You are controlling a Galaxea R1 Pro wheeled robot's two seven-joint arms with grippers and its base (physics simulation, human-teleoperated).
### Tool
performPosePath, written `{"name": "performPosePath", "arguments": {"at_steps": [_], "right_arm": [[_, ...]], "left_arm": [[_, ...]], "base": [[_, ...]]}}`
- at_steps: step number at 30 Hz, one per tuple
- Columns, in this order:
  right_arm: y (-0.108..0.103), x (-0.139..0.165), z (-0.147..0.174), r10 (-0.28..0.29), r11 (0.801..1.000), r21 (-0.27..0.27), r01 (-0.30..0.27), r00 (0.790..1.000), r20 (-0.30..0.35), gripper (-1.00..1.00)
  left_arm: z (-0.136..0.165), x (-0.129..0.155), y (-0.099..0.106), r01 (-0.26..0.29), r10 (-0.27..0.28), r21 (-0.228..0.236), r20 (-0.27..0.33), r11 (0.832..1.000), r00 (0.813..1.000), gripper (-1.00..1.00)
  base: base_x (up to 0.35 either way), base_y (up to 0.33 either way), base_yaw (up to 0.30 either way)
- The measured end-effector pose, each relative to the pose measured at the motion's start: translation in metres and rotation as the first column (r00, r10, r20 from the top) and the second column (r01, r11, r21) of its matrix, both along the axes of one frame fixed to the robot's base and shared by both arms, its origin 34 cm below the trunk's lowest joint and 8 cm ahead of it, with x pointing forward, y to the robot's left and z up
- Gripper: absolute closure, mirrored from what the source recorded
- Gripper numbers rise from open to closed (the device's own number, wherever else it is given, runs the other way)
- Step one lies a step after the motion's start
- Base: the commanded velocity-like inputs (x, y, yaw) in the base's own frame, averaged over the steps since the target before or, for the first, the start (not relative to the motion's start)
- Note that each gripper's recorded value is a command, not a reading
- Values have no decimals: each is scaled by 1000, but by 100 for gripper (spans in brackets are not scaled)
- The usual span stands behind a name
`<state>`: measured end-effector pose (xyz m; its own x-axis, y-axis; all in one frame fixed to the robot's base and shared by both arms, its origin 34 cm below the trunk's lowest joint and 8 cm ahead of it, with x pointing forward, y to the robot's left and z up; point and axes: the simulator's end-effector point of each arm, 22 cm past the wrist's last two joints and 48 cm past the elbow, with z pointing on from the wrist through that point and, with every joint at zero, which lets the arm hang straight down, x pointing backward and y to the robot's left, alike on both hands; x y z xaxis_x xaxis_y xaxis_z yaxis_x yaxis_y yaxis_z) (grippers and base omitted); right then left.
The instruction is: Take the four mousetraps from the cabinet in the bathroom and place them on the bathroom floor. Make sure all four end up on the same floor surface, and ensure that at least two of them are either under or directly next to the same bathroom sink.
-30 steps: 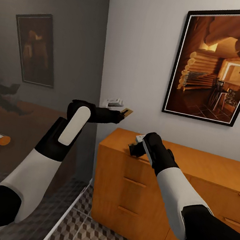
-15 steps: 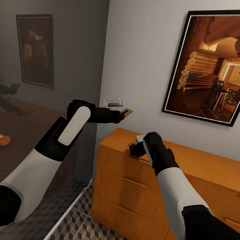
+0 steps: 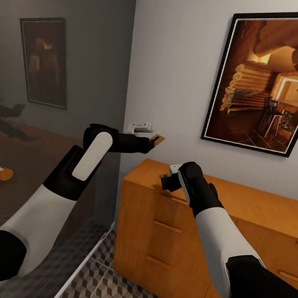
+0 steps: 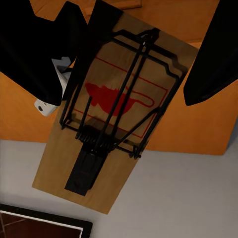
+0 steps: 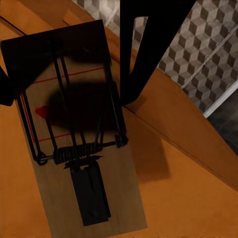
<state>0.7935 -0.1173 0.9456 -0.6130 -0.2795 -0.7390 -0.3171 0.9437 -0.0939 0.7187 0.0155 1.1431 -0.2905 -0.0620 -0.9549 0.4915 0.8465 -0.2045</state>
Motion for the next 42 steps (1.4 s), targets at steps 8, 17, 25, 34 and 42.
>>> {"name": "performPosePath", "arguments": {"at_steps": [8,17,25,34,42], "right_arm": [[0,0,0,0,1000,-1,0,1000,1,100],[0,0,0,1,1000,-1,-1,1000,1,100],[-1,0,0,-1,1000,-4,1,1000,2,100],[-4,4,30,-2,1000,12,1,997,72,100],[-11,6,88,-9,1000,29,2,977,211,100]], "left_arm": [[0,0,0,0,0,0,0,1000,1000,100],[0,0,0,0,0,0,0,1000,1000,100],[0,0,0,-1,1,1,0,1000,1000,100],[0,0,0,-1,1,1,0,1000,1000,100],[0,0,0,0,0,1,1,1000,1000,100]], "base": [[0,0,0],[0,0,0],[0,0,0],[0,0,0],[0,0,0]]}}
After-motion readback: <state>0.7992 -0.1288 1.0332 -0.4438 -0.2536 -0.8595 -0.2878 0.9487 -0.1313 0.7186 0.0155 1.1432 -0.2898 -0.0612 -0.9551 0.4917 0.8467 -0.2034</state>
